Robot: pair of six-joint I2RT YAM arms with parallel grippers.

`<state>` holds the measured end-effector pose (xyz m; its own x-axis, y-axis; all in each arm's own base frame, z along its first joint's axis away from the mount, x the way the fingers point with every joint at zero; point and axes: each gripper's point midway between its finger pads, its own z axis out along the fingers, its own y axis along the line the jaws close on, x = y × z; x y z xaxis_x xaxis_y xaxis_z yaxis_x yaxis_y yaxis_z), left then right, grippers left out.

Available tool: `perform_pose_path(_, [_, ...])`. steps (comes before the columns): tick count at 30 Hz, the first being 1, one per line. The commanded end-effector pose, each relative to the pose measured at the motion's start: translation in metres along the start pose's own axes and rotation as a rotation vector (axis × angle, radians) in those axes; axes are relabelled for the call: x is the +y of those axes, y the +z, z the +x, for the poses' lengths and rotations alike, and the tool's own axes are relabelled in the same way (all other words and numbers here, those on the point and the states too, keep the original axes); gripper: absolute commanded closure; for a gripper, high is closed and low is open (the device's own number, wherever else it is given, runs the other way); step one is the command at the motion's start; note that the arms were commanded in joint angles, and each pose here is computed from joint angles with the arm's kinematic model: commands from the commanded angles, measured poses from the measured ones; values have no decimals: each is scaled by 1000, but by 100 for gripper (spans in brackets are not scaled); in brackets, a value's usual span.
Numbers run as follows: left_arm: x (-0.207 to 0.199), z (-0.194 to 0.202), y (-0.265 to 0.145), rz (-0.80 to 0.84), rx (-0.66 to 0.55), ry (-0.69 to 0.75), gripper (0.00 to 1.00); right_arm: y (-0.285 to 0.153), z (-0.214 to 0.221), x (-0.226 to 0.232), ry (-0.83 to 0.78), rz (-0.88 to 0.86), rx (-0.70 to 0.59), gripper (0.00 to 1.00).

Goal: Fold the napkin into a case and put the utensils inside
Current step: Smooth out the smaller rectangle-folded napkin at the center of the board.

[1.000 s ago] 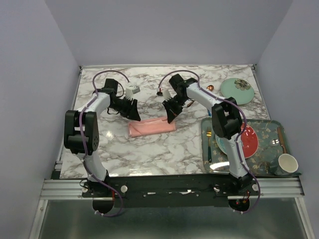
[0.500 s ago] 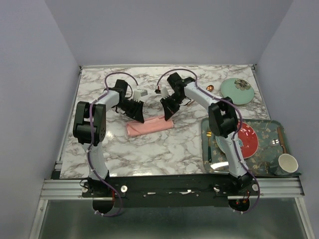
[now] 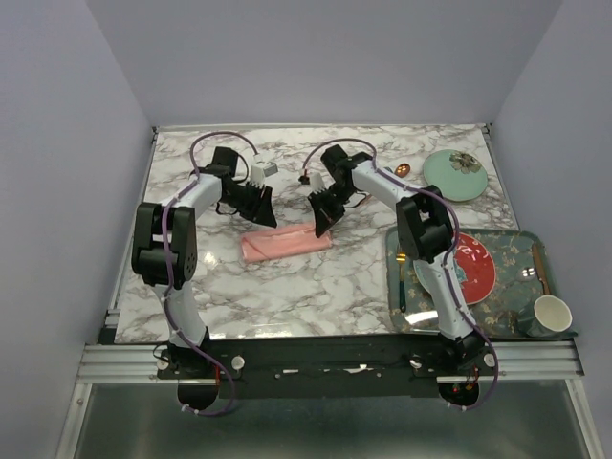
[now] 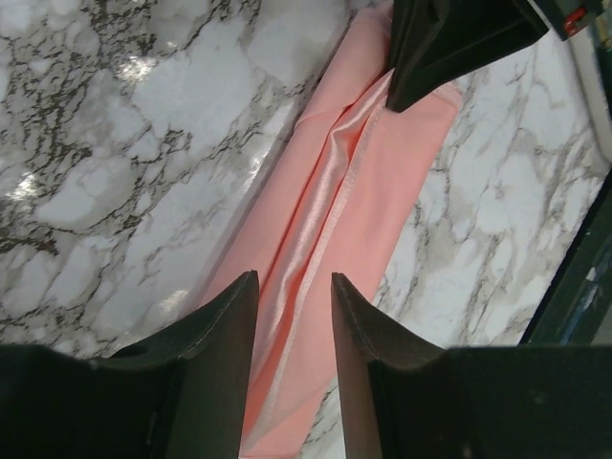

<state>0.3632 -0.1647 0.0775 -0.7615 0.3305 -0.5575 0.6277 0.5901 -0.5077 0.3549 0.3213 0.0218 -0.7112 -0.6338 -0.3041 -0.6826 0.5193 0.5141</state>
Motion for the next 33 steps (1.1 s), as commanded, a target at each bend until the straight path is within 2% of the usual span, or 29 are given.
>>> perform_pose_path(1, [-38, -24, -12, 132, -130, 84, 57, 7, 38, 1, 75, -14, 98, 99])
perform_pose_path(4, [-55, -23, -18, 167, -164, 93, 62, 9, 47, 9, 119, -53, 117, 99])
perform_pose_path(6, [-61, -12, -11, 163, -117, 93, 63, 8, 48, 13, 138, -75, 120, 99])
perform_pose_path(7, [-56, -6, -6, 128, -89, 97, 61, 8, 47, 14, 145, -83, 120, 99])
perform_pose_path(8, [-56, -1, -1, 114, -67, 111, 53, 8, 46, 14, 154, -92, 118, 99])
perform_pose_path(11, [-49, 4, 20, 74, -29, 138, 46, 6, 41, 18, 159, -115, 110, 99])
perform_pose_path(14, [-43, -1, 37, 80, -34, 98, 43, 3, 41, 20, 160, -125, 101, 99])
perform_pose_path(18, [-41, -16, 54, 89, -41, 136, 43, 2, 41, 22, 152, -129, 91, 99])
perform_pose_path(25, [-30, -6, 73, 87, 38, 87, 53, -5, 33, 29, 123, -138, 56, 99])
perform_pose_path(33, [-32, 12, 79, 98, 122, 91, 69, -13, 18, 33, 101, -146, 14, 99])
